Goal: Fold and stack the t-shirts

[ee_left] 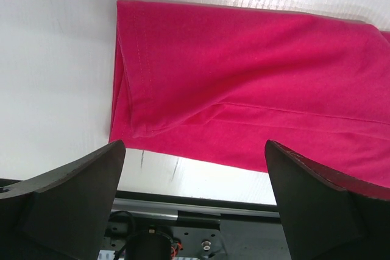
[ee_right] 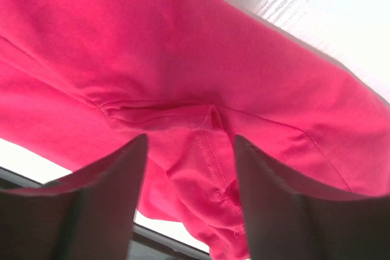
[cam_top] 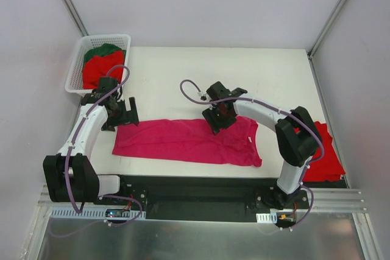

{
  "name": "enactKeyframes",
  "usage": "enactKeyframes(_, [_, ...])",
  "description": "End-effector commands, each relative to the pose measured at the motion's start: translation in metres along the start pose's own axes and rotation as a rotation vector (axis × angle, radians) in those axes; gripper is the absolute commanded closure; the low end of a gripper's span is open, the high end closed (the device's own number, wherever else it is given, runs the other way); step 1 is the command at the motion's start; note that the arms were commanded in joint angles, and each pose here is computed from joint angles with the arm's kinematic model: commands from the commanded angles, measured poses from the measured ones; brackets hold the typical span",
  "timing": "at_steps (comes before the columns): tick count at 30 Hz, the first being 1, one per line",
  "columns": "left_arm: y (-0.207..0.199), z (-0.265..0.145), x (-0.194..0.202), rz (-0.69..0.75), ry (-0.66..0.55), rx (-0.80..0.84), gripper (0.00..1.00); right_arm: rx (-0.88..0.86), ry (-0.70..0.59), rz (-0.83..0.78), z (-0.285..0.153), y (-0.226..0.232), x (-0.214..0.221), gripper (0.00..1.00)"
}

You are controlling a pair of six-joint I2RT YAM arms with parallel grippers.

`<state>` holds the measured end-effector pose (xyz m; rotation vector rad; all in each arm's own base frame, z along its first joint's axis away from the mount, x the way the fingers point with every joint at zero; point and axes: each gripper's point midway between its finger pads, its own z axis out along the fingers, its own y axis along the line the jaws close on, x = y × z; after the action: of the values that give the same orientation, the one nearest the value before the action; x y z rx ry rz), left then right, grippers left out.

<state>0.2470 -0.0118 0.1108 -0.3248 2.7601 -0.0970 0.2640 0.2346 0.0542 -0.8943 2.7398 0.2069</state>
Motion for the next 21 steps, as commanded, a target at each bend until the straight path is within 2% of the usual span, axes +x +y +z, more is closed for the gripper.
enactKeyframes(1, [-0.004,-0.007,0.002,0.019,0.007,0.015,0.01,-0.004,-0.028,-0.020,0.000,0.002,-0.015,0.43])
enactKeyframes(4, [-0.003,-0.006,0.002,0.022,0.011,0.012,0.01,-0.020,-0.024,-0.020,0.001,0.004,-0.016,0.54])
enactKeyframes(6, [-0.003,-0.004,0.005,0.021,0.023,0.010,0.01,-0.036,-0.024,-0.027,-0.001,0.008,-0.017,0.67])
enactKeyframes(7, [-0.002,-0.003,0.005,0.021,0.026,0.009,0.01,-0.038,-0.017,-0.026,-0.001,0.009,-0.016,0.76])
enactKeyframes(12, [-0.002,0.000,0.008,0.015,0.039,0.007,0.01,-0.068,-0.007,-0.017,-0.017,0.017,-0.012,0.94])
enactKeyframes(16, [-0.002,0.001,0.007,0.013,0.040,0.004,0.01,-0.089,0.006,-0.008,-0.033,0.027,-0.002,0.99])
enactKeyframes(21, [-0.003,0.001,0.005,0.009,0.040,0.004,0.01,-0.109,0.055,-0.009,-0.042,0.043,0.023,0.99])
